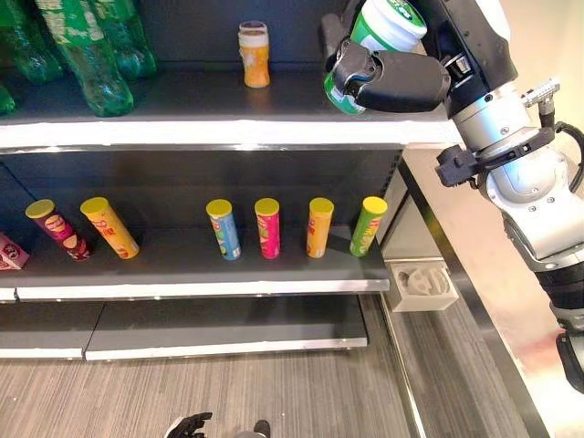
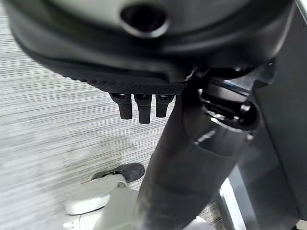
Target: Put the goods on the table back onto the shelves and tidy them up.
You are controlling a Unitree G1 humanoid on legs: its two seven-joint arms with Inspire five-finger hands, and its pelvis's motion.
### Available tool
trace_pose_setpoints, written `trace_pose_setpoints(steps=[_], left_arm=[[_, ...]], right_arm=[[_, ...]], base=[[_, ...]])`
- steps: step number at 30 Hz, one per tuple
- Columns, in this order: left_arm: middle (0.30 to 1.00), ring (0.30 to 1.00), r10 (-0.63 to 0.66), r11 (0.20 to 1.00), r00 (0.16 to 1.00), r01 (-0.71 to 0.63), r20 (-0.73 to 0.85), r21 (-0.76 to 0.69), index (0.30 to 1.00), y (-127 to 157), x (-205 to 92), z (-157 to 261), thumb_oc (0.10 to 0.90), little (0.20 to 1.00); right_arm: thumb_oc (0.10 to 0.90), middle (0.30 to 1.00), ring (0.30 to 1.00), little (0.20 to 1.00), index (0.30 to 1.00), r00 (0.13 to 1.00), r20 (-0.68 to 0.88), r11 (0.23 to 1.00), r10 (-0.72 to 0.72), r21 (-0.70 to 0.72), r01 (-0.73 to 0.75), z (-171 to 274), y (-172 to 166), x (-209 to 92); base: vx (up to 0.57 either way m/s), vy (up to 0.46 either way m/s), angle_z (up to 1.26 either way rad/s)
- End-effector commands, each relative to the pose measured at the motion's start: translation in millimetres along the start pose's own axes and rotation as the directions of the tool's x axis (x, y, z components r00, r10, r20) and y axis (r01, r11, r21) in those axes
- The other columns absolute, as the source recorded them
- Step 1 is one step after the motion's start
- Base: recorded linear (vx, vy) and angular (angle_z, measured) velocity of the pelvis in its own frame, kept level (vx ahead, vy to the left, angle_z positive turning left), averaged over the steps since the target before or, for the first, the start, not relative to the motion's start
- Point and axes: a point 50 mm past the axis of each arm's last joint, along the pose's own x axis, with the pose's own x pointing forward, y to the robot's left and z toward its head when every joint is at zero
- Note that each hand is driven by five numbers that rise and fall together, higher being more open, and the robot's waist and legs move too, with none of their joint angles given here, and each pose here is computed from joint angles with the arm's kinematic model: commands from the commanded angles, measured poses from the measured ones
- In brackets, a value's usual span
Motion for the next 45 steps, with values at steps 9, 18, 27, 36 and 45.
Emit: trace_pose_setpoints(steps=[9,18,27,36,45], left_arm=[[0.9,0.9,0.001,0.992,0.999,-0.006,0.039,0.123,0.9,13,0,8,0.8,0.9],[0.9,0.9,-0.006,0.997,1.0,0.007,-0.024,0.076,0.9,4,-2,-8,0.8,0.9],[0.9,0.9,0.001,0.998,0.998,0.003,-0.07,0.059,0.9,0,-2,-15,0.8,0.9],[0.9,0.9,-0.002,0.998,0.996,0.008,-0.092,0.066,0.9,-6,-1,-18,0.8,0.9],[0.9,0.9,0.005,0.998,0.998,-0.001,-0.068,0.061,0.9,-7,0,-12,0.8,0.9]], right_arm=[[0.4,0.3,0.3,0.3,0.3,0.994,0.024,0.991,-0.111,-0.069,0.113,10,-50,29],[0.4,0.3,0.3,0.3,0.3,0.991,-0.088,0.995,-0.096,-0.026,0.094,-11,-48,28],[0.4,0.3,0.3,0.3,0.3,0.98,-0.197,1.0,0.001,0.001,0.0,-34,-25,40],[0.4,0.3,0.3,0.3,0.3,0.973,-0.228,0.978,0.042,-0.191,-0.087,-40,-2,57],[0.4,0.3,0.3,0.3,0.3,0.969,-0.247,0.959,0.029,-0.265,-0.096,-47,13,65]], base=[[0.07,-0.061,0.68],[0.05,-0.09,0.24],[0.01,-0.086,0.01],[0.01,-0.014,0.0],[0.0,-0.002,0.03]])
